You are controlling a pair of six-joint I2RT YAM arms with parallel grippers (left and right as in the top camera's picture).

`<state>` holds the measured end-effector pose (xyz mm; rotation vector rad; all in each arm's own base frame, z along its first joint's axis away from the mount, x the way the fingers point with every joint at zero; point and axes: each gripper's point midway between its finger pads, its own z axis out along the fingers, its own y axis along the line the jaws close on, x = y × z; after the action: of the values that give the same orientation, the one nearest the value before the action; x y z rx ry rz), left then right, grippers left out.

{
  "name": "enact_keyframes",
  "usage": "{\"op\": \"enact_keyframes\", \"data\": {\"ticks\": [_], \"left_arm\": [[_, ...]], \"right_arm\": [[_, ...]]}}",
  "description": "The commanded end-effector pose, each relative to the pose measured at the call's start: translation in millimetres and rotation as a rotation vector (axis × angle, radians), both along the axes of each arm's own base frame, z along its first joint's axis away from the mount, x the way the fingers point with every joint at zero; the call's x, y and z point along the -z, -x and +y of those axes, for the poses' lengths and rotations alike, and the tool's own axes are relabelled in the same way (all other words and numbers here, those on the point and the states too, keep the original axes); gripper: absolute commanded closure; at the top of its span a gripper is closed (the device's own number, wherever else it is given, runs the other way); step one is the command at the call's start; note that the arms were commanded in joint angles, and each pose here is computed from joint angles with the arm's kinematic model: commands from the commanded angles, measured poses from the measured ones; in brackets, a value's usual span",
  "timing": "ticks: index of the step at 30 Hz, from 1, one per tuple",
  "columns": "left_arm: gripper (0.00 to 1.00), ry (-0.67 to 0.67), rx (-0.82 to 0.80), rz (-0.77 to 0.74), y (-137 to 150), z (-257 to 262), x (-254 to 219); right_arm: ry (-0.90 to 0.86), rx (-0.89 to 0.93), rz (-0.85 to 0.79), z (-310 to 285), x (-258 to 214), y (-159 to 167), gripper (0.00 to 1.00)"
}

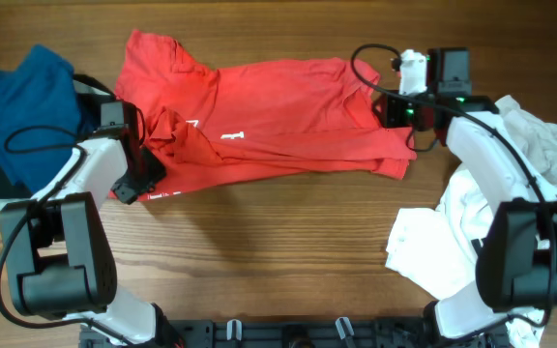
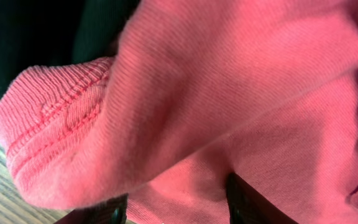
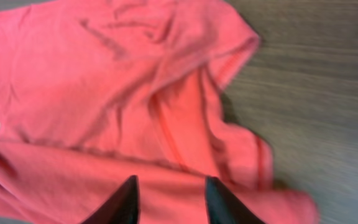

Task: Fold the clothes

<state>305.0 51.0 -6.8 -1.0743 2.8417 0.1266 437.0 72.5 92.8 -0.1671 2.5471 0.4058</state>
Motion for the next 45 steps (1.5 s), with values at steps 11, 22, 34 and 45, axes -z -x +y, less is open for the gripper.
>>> {"op": "enact_keyframes", "data": {"ticks": [11, 22, 34, 45], "left_arm": [[0.48, 0.028, 0.065, 0.196, 49, -19, 39], [0.48, 0.029, 0.064, 0.197, 50, -19, 39], [0.48, 0.028, 0.061, 0.197, 50, -19, 39], [0.48, 0.028, 0.061, 0.196, 50, -19, 39]], "right_arm": [[-0.091, 0.221, -0.156, -7, 62, -109, 0.48], [-0.023, 0.242, -0.180, -18, 97, -119, 0.52], [-0.022, 0.470, -0.301, -110, 30, -143, 0.96], [-0.118, 0.261, -0.204, -89, 16, -133, 0.68]]}}
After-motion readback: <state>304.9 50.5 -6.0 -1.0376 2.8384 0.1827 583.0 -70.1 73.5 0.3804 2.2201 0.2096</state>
